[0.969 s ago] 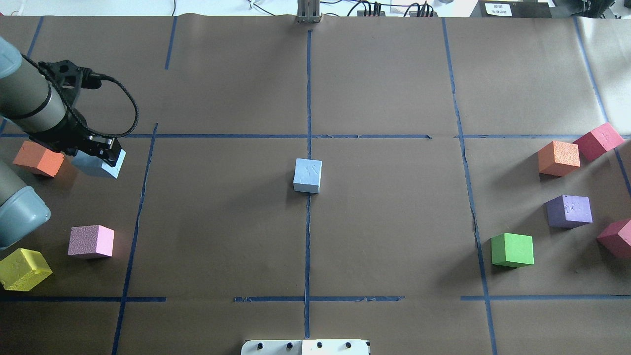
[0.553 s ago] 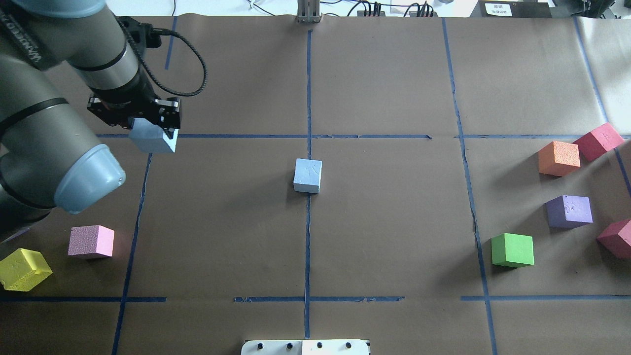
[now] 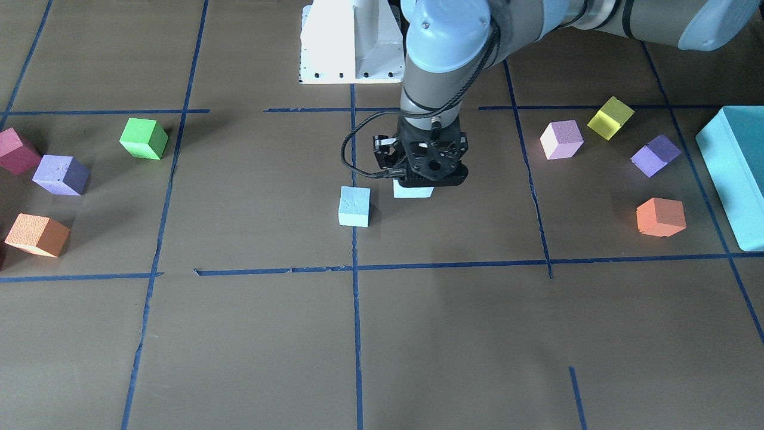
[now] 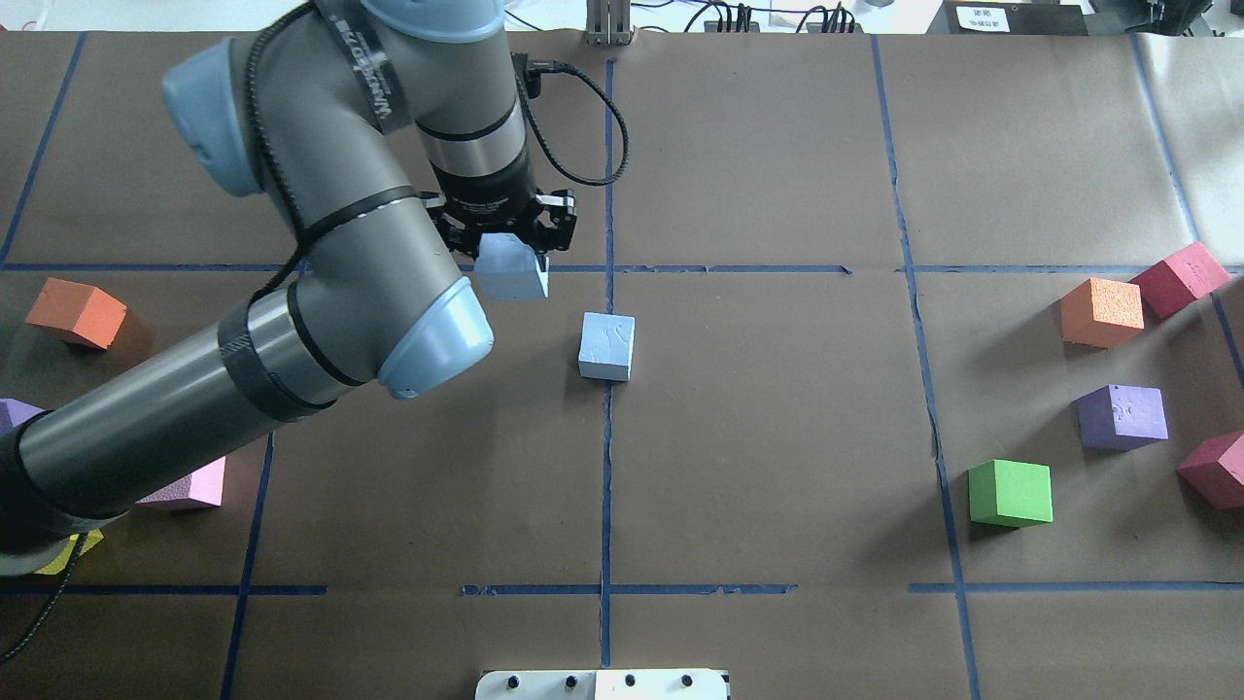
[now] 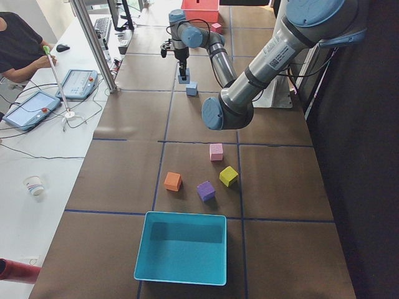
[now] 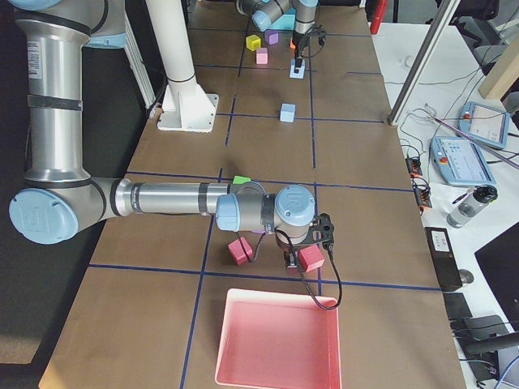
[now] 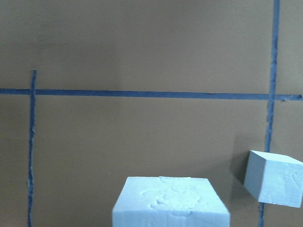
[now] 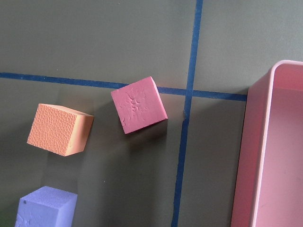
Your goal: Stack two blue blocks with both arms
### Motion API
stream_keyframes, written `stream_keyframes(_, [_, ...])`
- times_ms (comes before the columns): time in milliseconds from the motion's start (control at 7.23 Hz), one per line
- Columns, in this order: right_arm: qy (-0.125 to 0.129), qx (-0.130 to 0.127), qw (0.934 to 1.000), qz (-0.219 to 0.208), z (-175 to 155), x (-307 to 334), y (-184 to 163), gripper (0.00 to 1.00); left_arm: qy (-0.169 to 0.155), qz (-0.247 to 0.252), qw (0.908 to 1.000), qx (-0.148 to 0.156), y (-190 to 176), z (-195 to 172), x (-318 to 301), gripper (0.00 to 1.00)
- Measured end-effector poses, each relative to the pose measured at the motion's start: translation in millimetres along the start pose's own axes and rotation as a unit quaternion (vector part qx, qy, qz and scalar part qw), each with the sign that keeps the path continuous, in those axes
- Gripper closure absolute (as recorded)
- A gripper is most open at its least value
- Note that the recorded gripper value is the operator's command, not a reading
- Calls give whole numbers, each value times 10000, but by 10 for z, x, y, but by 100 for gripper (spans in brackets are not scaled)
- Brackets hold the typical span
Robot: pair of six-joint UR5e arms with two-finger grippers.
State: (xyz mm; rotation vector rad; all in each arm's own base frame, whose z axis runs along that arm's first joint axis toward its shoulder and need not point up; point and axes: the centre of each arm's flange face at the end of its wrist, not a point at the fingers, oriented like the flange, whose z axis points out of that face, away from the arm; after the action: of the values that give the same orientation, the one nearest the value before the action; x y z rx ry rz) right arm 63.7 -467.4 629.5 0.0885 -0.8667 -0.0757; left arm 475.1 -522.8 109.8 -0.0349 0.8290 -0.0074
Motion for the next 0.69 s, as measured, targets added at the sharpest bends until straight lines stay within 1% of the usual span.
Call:
stream_keyframes(138, [1,8,10000,16,-6,6,3,0,84,-1,10000,-40,-9,180,268,100])
stream_keyframes(277, [1,14,10000,29,-10,3,3,0,79,22,10000,-49,0,332,492,100])
stream_keyframes(415, [2,21,10000,37,-16,0,-3,0,35,58,10000,-5,7,463,621,100])
stream_keyframes(692, [2,18,10000,50,-16,1,-8,0,-89,167,9998,3,-25,641,666,100])
